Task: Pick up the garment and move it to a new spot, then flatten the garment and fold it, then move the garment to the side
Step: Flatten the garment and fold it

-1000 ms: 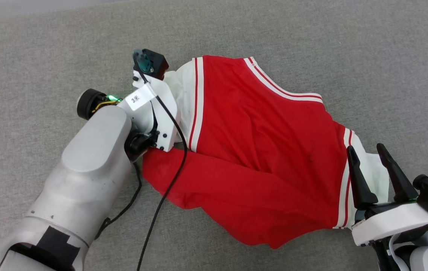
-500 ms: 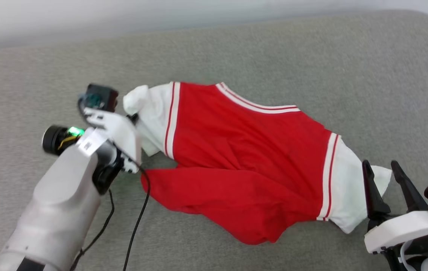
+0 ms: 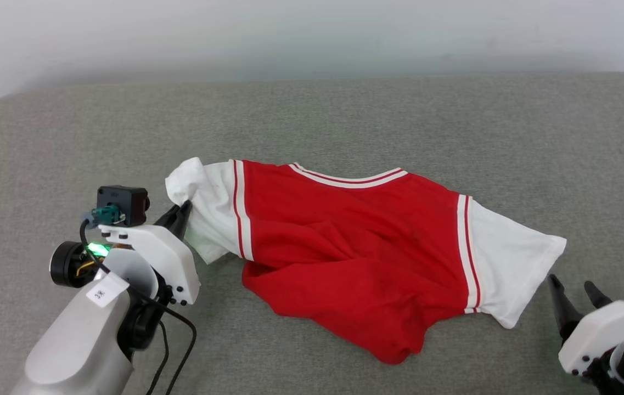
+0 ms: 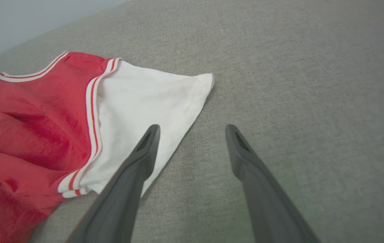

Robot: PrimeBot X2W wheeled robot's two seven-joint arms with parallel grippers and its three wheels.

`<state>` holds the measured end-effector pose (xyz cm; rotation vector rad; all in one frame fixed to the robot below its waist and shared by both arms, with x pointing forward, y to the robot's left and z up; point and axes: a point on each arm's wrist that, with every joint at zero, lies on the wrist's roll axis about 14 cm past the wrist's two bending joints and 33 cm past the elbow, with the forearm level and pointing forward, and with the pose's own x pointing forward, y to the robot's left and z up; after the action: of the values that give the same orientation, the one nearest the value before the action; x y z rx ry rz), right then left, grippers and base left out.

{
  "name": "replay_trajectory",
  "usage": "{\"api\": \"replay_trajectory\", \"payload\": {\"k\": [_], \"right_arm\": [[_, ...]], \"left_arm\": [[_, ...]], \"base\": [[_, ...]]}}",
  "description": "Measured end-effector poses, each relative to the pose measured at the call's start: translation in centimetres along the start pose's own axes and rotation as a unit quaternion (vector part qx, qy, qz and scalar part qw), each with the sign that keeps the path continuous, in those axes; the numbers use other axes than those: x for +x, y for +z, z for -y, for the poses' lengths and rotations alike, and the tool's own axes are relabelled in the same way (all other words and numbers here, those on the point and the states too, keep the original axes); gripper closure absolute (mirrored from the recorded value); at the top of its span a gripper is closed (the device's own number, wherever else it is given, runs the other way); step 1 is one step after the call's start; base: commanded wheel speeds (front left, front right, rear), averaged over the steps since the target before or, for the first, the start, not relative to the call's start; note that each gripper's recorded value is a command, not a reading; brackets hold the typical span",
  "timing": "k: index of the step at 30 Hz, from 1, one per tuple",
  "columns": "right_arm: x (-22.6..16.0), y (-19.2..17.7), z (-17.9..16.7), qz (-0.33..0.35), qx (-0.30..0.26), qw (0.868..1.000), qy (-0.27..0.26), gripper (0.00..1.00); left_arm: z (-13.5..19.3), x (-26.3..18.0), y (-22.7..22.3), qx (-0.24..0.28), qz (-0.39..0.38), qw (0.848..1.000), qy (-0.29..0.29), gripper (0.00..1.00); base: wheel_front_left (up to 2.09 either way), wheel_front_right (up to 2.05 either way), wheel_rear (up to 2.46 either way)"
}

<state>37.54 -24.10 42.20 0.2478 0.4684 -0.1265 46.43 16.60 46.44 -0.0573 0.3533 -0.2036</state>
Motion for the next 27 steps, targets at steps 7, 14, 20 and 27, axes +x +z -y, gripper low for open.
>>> {"api": "replay_trajectory", "payload": {"k": [7, 14, 20, 27], "right_arm": [[3.4, 0.0, -0.8, -0.103, -0.026, 0.994, 0.017, 0.0], [6.5, -1.1, -1.5, -0.194, -0.054, 0.979, 0.023, 0.0], [7.4, -3.9, -2.1, -0.274, -0.059, 0.959, 0.033, 0.18], [7.7, -3.4, -2.9, -0.265, -0.06, 0.961, 0.046, 1.0]], "left_arm": [[0.5, -1.5, 0.8, -0.013, 0.014, 1.0, -0.001, 1.0], [0.4, -1.3, 0.6, -0.021, 0.011, 1.0, -0.002, 1.0], [-0.2, -1.0, -0.2, -0.025, 0.002, 1.0, 0.004, 1.0], [-0.7, -0.9, 0.2, -0.024, 0.015, 1.0, 0.011, 1.0]], "base": [[0.0, 0.0, 0.0], [0.0, 0.0, 0.0], [0.0, 0.0, 0.0], [0.0, 0.0, 0.0]]}}
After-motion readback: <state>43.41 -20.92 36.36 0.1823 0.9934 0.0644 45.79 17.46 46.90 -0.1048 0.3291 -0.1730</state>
